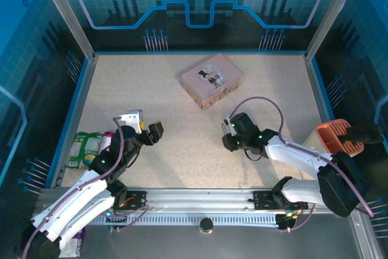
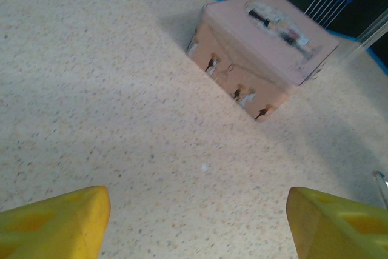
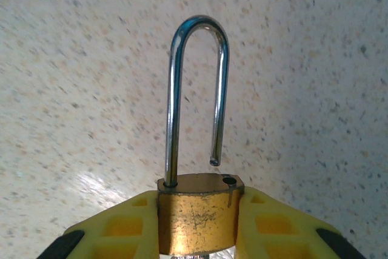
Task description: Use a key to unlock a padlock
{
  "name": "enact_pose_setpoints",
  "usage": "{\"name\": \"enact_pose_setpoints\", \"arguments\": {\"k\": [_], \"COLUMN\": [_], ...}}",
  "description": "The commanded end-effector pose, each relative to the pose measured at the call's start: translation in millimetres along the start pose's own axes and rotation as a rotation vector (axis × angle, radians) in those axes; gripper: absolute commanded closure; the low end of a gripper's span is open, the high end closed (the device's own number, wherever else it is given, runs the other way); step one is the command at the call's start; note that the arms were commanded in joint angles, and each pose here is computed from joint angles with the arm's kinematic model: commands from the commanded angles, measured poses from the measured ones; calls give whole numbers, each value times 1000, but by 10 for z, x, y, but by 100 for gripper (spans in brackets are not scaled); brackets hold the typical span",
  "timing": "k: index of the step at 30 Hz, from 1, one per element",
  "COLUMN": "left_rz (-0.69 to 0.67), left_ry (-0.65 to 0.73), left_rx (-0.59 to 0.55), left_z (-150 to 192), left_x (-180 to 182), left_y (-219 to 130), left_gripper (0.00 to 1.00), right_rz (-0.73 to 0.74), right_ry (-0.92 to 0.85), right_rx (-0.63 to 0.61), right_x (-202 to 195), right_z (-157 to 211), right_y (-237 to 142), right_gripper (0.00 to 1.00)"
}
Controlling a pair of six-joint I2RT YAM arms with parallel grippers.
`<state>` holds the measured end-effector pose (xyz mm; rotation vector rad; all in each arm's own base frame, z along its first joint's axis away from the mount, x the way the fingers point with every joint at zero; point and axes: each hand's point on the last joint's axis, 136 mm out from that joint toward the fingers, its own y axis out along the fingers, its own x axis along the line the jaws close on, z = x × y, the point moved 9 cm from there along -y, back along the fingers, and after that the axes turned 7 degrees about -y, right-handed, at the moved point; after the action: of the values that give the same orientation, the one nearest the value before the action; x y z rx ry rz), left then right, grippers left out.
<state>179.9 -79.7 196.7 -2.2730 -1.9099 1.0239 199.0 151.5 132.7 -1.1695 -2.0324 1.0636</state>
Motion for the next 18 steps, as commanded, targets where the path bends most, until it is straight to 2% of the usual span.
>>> {"name": "enact_pose_setpoints", "arguments": {"k": [1, 8, 18], "left_rz": [-52, -64, -88], "left_ry": [7, -7, -5], "left_rx": [12, 7, 4], "left_z": [54, 53, 5], "left_x": [82, 103, 124], "left_y": [19, 22, 46], "left_gripper": [22, 22, 21], "right_rz": [82, 106, 124], "right_ry": [7, 20, -12], "right_rx": [85, 169, 126], "right_x": [-7, 79, 121], "right_z": [55, 130, 51], "right_y": [63, 244, 110], "right_gripper": [95, 91, 55]}}
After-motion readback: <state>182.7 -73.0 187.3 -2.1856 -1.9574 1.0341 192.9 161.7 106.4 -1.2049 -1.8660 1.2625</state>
